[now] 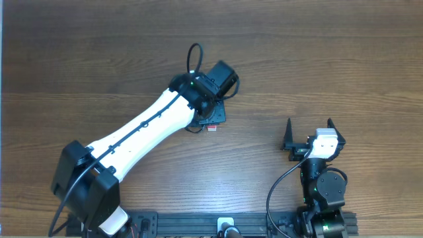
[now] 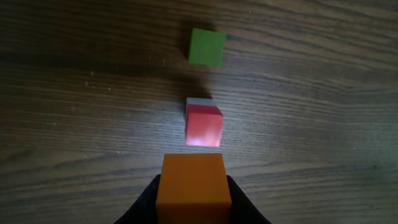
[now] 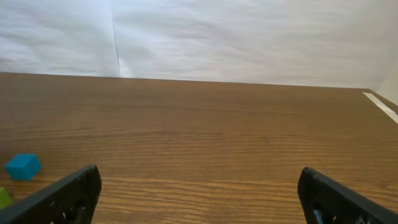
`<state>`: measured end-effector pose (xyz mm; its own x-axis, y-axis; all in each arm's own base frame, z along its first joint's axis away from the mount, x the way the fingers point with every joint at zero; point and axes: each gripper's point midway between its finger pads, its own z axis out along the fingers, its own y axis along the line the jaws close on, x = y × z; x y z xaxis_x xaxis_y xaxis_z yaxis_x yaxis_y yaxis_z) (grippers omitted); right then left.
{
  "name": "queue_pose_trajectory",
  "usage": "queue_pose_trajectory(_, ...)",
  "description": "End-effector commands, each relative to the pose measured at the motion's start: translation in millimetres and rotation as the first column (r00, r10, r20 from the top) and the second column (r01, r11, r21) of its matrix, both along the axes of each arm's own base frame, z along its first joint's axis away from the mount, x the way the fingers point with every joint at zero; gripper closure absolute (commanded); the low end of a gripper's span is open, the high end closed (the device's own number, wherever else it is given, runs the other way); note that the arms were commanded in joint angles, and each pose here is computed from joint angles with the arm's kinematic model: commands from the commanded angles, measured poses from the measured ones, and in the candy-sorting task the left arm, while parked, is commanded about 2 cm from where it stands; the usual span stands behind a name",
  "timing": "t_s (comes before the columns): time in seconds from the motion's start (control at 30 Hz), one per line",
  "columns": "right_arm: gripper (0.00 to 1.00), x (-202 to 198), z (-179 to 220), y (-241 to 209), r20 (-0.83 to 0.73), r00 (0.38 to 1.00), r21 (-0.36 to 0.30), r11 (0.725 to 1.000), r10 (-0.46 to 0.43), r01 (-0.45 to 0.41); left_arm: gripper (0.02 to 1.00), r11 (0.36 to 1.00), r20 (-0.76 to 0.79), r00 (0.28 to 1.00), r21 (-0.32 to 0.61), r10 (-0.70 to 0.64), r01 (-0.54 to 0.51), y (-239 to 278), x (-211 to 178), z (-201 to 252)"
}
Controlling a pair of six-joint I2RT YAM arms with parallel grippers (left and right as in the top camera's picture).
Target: Stack Cubes
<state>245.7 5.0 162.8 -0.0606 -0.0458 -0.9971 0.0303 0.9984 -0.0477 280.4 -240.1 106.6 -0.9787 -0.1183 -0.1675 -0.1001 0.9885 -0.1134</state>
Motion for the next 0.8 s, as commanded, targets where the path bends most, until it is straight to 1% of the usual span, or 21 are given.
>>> queue_pose_trajectory(0.03,0.007,-0.1,-2.2,-0.2,0.001,1.000,-0.004,1.000,0.001,-0.001,0.855,1.000,-0.014,1.000,0.000,-0.026,0.026,-2.6,2.9,-4.3)
queue_pose_trajectory(0.3,0.009,-0.1,-2.2,-0.2,0.001,1.000,-0.005,1.000,0.001,-0.001,0.853,0.998,-0.039,0.998,-0.012,-0.057,0.057,-12.2,6.2,-21.3)
queue_pose_trajectory(0.5,0.007,-0.1,-2.2,-0.2,0.001,1.000,-0.004,1.000,0.001,-0.001,0.849,0.995,-0.083,0.993,-0.051,-0.085,0.081,-15.4,9.0,-29.0)
queue_pose_trajectory(0.6,0.007,-0.1,-2.2,-0.2,0.001,1.000,-0.005,1.000,0.001,-0.001,0.853,0.997,-0.109,0.991,-0.033,-0.071,0.068,-11.1,11.6,-28.6)
queue_pose_trajectory(0.8,0.007,-0.1,-2.2,-0.2,0.001,1.000,-0.004,1.000,0.001,-0.001,0.858,0.996,-0.118,0.989,-0.019,-0.092,0.090,-13.8,17.1,-24.1)
